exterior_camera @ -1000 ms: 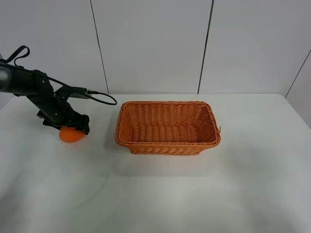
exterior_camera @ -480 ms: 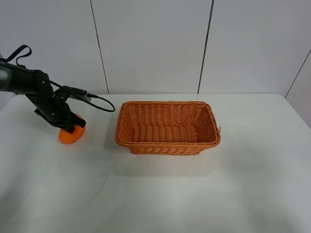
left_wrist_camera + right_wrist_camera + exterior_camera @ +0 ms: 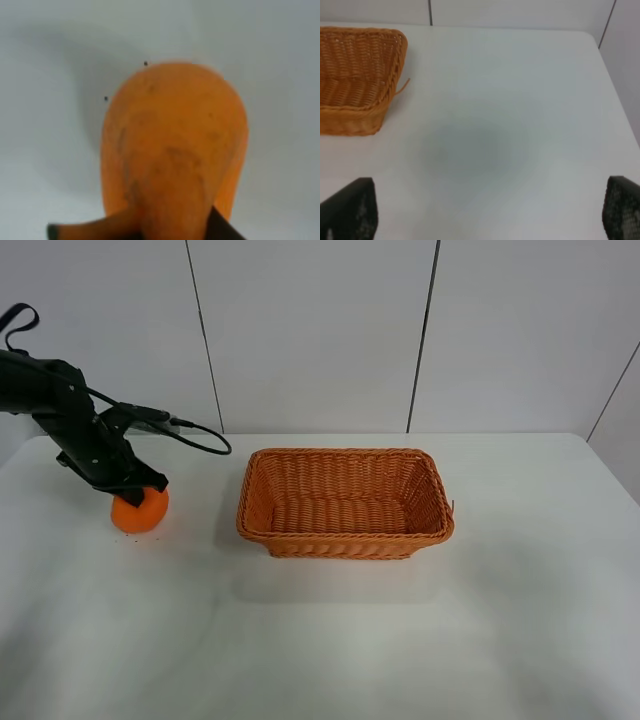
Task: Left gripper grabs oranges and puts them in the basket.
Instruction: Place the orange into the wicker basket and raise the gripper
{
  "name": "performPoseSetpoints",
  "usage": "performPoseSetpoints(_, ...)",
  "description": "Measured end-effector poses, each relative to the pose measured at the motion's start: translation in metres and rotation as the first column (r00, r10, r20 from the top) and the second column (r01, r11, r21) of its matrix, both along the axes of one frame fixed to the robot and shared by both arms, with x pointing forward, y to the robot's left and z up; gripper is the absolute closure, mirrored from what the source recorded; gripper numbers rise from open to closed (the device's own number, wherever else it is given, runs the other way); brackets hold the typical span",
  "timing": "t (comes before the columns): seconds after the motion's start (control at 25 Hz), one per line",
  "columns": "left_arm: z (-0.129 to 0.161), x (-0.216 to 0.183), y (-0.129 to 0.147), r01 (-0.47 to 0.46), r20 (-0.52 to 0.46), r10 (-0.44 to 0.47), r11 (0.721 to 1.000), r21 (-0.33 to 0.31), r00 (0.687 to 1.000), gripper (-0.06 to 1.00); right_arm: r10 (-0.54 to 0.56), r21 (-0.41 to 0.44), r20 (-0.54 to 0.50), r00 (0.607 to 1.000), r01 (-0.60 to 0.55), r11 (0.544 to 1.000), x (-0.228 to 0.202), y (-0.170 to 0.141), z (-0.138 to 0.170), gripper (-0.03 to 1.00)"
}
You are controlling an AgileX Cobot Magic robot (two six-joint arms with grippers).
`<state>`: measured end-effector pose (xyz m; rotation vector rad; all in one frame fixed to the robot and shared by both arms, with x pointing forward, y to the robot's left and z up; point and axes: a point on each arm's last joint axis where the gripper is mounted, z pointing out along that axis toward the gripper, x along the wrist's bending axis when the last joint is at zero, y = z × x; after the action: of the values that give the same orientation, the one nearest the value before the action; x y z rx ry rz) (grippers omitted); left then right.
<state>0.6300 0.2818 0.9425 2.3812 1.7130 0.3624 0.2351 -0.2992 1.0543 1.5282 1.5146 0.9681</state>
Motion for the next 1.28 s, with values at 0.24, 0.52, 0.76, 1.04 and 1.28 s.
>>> performPoseSetpoints(0.24,0.055,-0.014,-0.007,-0.049,0.103,0.061,0.992,-0.116,0.993,0.82,0.0,0.0,0.0,1.0,0.0,1.0,0.0,0.0,0.0,0.27)
performPoseSetpoints(0.52,0.097,-0.044,-0.068,0.159,0.145,-0.138,0.976,-0.147,0.98,0.82,0.0,0.0,0.0,1.0,0.0,1.0,0.0,0.0,0.0,0.27)
performPoseSetpoints(0.76,0.107,-0.051,-0.142,0.349,0.21,-0.314,0.924,-0.155,0.926,0.82,0.0,0.0,0.0,1.0,0.0,1.0,0.0,0.0,0.0,0.27)
performPoseSetpoints(1.04,0.102,-0.027,-0.21,0.439,0.252,-0.391,0.881,-0.175,0.885,0.82,0.0,0.0,0.0,1.0,0.0,1.0,0.0,0.0,0.0,0.27)
performPoseSetpoints(1.28,0.076,-0.005,-0.259,0.494,0.239,-0.45,0.851,-0.178,0.861,0.82,0.0,0.0,0.0,1.0,0.0,1.0,0.0,0.0,0.0,0.27)
